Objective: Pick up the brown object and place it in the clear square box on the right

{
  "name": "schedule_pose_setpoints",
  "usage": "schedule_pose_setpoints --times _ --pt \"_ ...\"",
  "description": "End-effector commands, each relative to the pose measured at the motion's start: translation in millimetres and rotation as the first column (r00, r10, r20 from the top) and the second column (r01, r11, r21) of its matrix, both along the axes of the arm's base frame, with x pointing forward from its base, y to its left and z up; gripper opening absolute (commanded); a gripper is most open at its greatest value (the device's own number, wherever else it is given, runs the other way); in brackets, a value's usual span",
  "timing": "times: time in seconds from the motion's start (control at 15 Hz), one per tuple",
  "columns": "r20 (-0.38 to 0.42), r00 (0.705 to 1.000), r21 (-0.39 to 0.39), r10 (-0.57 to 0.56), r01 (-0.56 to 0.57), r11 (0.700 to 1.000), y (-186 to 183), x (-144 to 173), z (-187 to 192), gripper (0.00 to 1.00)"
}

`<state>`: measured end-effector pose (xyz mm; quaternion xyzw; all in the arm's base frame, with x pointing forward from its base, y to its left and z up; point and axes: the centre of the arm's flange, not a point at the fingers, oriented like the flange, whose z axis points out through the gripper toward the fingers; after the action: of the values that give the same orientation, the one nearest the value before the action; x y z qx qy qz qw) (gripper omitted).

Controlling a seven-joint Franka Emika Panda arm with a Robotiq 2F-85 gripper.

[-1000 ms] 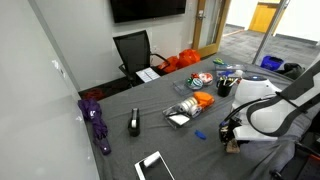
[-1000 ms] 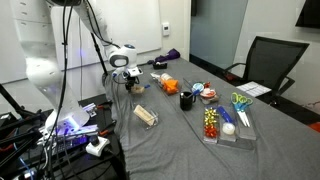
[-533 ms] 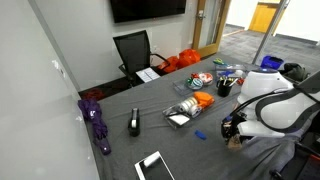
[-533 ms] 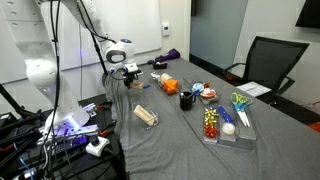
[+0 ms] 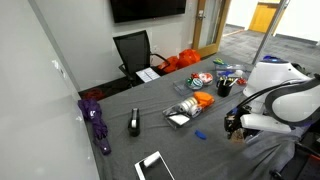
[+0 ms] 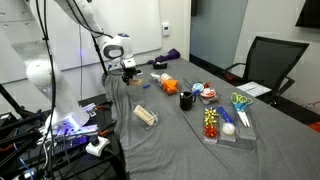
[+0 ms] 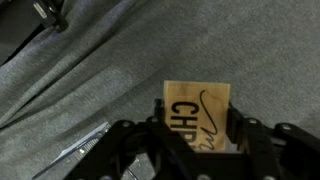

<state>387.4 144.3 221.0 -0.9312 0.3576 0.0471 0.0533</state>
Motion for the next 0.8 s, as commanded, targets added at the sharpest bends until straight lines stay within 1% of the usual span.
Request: schedule_pose_setpoints --times 0.0,0.4,0.53,0.73 --pt "-0.015 0.998 -0.027 -0.059 0.058 0.998 -19.2 -8.1 22.2 0.32" --pt "-0.064 0.989 -0.031 -0.136 0.134 0.990 -63.1 8.1 48.9 0.32" --pt "-0.082 0.983 -0.031 -0.163 0.161 0.986 -81.9 15.3 57.5 0.32" --pt "-0.102 0.975 -0.009 -0.198 0.198 0.980 -115.6 23.0 68.3 0.32"
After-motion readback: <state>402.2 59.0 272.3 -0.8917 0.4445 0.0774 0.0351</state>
